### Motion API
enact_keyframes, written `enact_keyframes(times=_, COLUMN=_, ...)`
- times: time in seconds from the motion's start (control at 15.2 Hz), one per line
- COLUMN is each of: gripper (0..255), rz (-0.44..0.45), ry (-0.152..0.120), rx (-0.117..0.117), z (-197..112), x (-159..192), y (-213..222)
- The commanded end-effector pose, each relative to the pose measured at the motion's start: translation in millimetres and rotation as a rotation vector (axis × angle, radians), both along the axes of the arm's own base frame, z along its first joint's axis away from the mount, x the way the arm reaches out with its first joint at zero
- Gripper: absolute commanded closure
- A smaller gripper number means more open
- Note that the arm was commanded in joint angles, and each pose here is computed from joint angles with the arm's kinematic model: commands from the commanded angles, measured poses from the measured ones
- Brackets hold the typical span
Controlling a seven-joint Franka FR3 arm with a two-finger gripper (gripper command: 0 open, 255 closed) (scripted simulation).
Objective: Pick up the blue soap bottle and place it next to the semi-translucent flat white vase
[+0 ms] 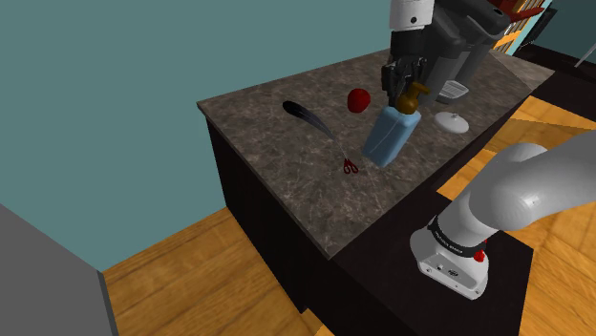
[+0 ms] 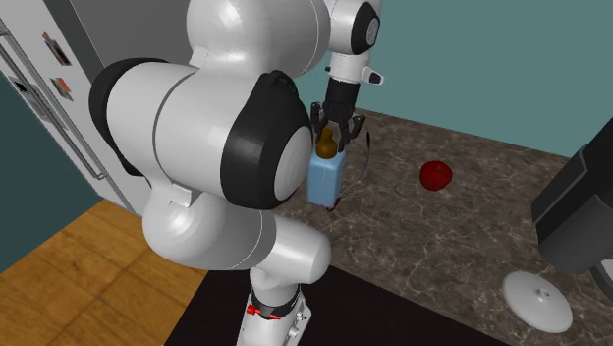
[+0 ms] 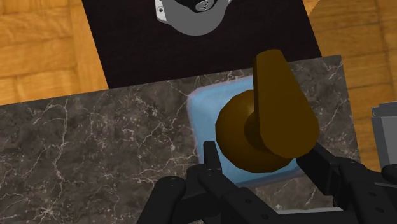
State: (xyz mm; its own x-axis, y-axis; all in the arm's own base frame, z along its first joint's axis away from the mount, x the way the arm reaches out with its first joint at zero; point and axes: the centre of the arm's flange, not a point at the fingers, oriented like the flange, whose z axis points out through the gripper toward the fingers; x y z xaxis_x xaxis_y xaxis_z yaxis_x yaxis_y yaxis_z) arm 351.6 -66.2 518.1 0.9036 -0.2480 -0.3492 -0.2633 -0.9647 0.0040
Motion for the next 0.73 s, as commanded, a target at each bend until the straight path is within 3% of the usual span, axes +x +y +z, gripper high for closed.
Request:
enact_keyframes(times=0.0, gripper=255, rz=0.0, ry=0.0, rx=0.0, z=11.1, x=-0.6, y=-0.2)
enact_keyframes(times=0.66, gripper=255, rz=0.0, ry=0.0, rx=0.0, z=63.9, x=-0.6, y=-0.2)
